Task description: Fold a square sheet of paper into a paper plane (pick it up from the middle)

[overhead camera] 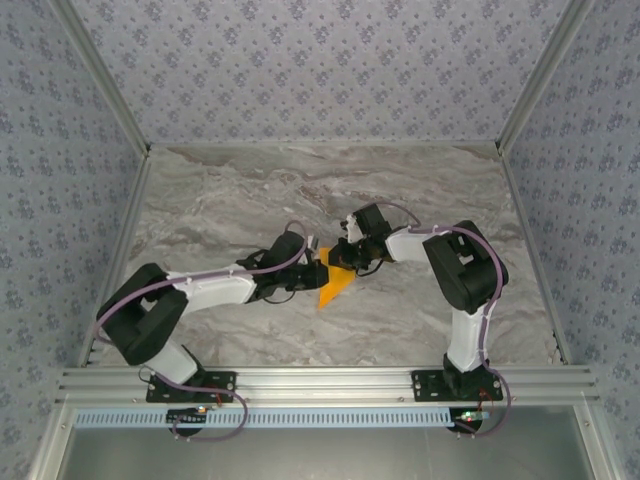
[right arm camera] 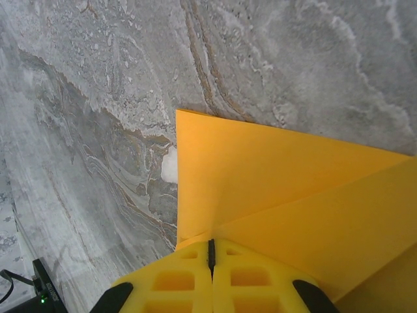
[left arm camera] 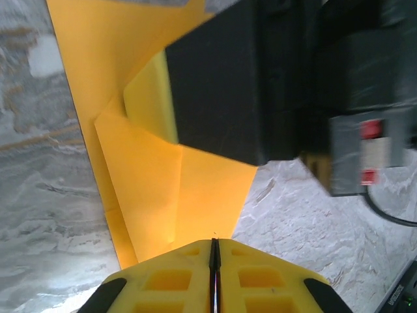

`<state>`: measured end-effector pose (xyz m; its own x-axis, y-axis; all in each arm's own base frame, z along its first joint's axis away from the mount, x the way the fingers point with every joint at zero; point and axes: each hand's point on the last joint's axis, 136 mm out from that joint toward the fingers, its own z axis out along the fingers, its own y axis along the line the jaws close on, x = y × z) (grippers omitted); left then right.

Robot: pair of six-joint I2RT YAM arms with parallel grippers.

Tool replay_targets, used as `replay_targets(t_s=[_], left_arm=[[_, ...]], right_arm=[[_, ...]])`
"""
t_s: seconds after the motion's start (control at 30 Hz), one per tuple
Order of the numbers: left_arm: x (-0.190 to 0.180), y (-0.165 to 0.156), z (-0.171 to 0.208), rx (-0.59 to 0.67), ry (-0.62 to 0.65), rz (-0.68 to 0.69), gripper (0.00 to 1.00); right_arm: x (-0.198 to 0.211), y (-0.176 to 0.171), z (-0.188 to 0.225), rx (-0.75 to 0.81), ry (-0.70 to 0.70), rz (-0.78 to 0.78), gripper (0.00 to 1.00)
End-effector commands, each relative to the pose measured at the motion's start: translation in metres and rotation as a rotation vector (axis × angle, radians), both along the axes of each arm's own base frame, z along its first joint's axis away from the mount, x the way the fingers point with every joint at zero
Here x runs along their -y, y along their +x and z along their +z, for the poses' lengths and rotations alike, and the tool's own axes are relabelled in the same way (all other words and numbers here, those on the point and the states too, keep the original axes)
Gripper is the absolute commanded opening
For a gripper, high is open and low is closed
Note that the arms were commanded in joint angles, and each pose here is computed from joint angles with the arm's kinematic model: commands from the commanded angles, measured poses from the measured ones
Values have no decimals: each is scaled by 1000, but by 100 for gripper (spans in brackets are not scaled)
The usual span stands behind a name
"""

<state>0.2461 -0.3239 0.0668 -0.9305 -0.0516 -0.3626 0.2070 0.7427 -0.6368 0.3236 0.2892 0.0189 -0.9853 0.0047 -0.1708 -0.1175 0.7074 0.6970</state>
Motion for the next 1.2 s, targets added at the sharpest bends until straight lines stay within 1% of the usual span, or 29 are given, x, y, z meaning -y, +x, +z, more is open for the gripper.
replay_targets(t_s=[0.0, 0.13, 0.27, 0.73, 0.93, 1.0, 1.1, 1.17], left_arm=[[15, -1, -3, -60, -61, -23, 10], [19, -4, -17, -109, -61, -32, 9], [16, -11, -29, -143, -48, -27, 9], [12, -25, -44, -202, -64, -6, 9], [12, -29, -43, -203, -68, -6, 10], [12, -27, -38, -187, -72, -2, 10], [9, -22, -26, -146, -75, 10, 13], [8, -19, -17, -119, -90, 14, 16]], right_arm=[[23, -13, -45, -77, -142, -26, 7], [23, -14, -45, -78, -139, -23, 7], [23, -14, -45, -79, -138, -19, 8], [24, -15, -49, -95, -151, -19, 8], [24, -16, -50, -99, -153, -20, 8], [24, -15, -49, -96, -149, -20, 7], [23, -14, -44, -82, -136, -26, 7], [22, -13, -38, -67, -119, -27, 7]])
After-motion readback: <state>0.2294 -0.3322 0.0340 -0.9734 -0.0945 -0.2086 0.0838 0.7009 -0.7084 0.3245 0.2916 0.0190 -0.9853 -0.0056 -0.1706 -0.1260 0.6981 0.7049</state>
